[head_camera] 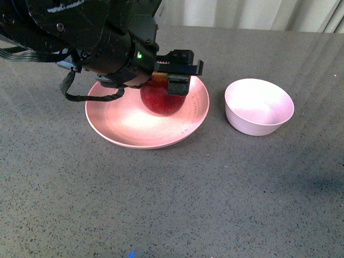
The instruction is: Move apple from plate to bowl
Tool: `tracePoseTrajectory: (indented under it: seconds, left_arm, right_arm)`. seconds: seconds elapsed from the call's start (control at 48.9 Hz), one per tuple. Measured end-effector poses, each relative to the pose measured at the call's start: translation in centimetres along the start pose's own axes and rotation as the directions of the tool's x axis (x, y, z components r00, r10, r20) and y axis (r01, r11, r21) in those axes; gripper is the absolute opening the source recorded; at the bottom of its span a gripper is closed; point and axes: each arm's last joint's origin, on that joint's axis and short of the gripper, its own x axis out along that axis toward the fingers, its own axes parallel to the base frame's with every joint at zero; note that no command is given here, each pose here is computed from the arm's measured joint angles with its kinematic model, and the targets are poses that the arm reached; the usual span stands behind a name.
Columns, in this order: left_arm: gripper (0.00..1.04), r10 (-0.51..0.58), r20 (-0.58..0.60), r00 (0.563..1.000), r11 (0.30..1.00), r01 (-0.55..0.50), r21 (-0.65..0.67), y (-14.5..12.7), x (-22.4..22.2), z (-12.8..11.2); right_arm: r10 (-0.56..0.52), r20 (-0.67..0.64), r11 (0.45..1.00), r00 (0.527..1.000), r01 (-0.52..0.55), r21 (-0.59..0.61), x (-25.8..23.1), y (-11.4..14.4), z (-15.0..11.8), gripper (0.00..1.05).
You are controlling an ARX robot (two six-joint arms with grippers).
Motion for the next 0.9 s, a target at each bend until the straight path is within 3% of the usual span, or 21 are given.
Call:
tracePoseTrajectory:
  seconds: [0.368, 0.593, 0.899]
  left_arm:
    - [0.71, -0.131, 0.096, 0.987, 0.991, 0.127, 0.044, -5.8, -2.8, 3.8]
    - [0.71, -0.192, 0.079, 0.978, 0.979, 0.186, 0.079, -9.5, -2.6, 3.6]
    - [0.71, -0.209, 0.028, 0.977, 0.974, 0.206, 0.100, -11.9, 0.1, 2.7]
  right_arm:
    - [0.000, 0.000, 1.000, 1.000, 0.000, 0.000, 0.0, 0.0, 0.0, 0.96]
    - [0.000, 0.000, 1.000, 1.000, 0.000, 0.000, 0.0, 0.0, 0.0, 0.96]
    - [0.000, 0.000, 1.000, 1.000, 0.000, 0.000, 0.0, 0.0, 0.0, 0.96]
